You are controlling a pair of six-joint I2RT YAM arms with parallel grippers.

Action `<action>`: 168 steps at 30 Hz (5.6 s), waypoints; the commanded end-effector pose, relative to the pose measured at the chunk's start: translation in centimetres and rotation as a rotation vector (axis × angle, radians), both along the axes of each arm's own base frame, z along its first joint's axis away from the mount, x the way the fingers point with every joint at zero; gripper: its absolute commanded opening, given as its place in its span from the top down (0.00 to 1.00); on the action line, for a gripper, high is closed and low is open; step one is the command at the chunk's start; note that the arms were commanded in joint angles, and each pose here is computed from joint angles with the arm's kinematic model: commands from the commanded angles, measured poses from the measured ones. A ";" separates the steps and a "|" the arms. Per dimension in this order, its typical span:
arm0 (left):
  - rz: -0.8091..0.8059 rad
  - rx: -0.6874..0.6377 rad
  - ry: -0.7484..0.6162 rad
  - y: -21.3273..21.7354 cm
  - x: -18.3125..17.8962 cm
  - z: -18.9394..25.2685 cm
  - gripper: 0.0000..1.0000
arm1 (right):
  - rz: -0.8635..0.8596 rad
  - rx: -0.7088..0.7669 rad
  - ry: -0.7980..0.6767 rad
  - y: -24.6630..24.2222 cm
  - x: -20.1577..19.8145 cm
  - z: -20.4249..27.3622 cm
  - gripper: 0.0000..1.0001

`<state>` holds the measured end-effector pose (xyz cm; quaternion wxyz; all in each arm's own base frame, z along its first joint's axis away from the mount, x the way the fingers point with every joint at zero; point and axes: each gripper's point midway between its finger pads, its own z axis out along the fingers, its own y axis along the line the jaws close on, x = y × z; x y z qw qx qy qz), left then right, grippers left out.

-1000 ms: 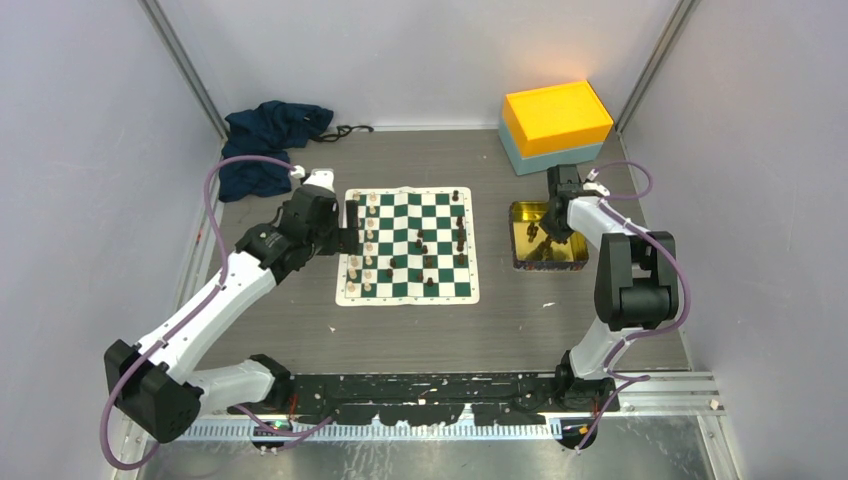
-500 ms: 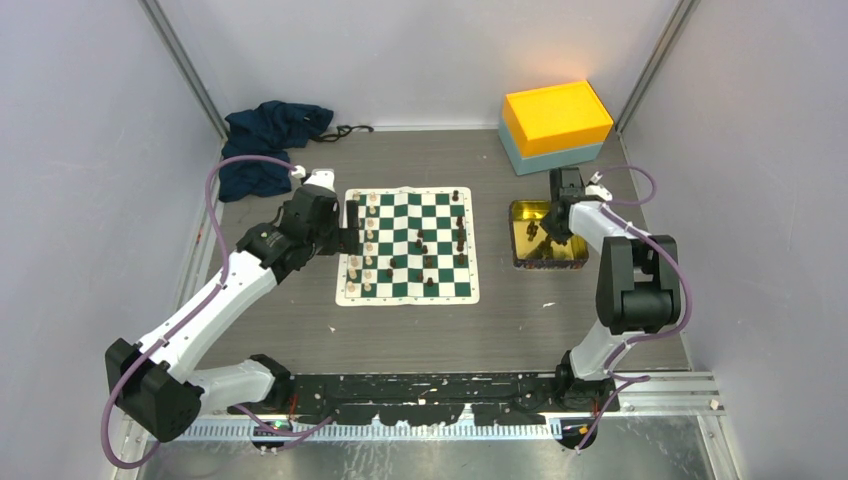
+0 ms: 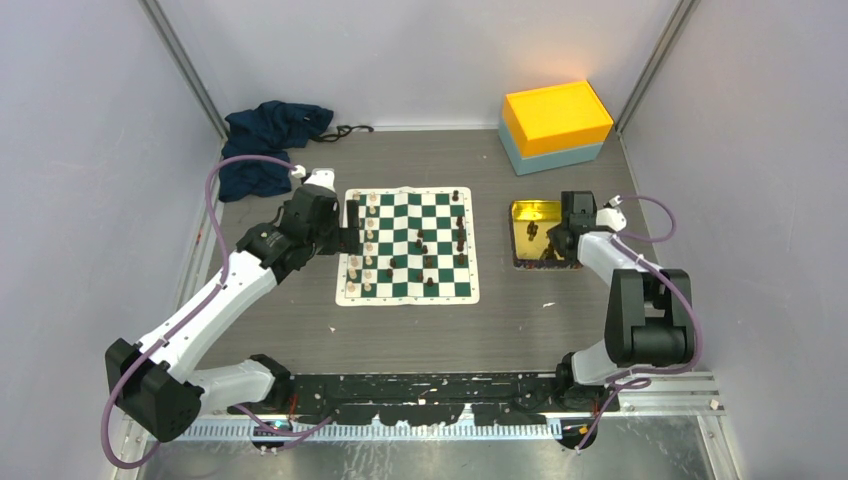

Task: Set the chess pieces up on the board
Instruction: Pick up the chess piece from the storage box, then place the chess piece on the chessboard, then pick up the chess piece from the chessboard.

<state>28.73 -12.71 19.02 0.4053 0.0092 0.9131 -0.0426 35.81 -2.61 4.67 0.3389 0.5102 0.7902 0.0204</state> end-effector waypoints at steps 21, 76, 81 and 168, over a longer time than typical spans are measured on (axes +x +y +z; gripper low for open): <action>-0.003 -0.025 -0.096 -0.2 1.3 2.8 0.04 | 0.666 -0.152 -0.034 9.5 12.8 11.7 1.00; -0.017 -0.021 -0.065 0.1 0.1 1.9 0.04 | 1.153 -0.314 0.274 24.3 12.6 1.1 0.99; -0.017 -0.019 -0.063 0.1 0.1 1.8 0.04 | 1.152 -0.313 0.274 24.4 12.6 0.6 0.99; 0.009 -0.036 -0.082 0.5 -0.1 2.5 0.04 | 1.387 -0.328 0.131 33.7 6.1 7.8 0.62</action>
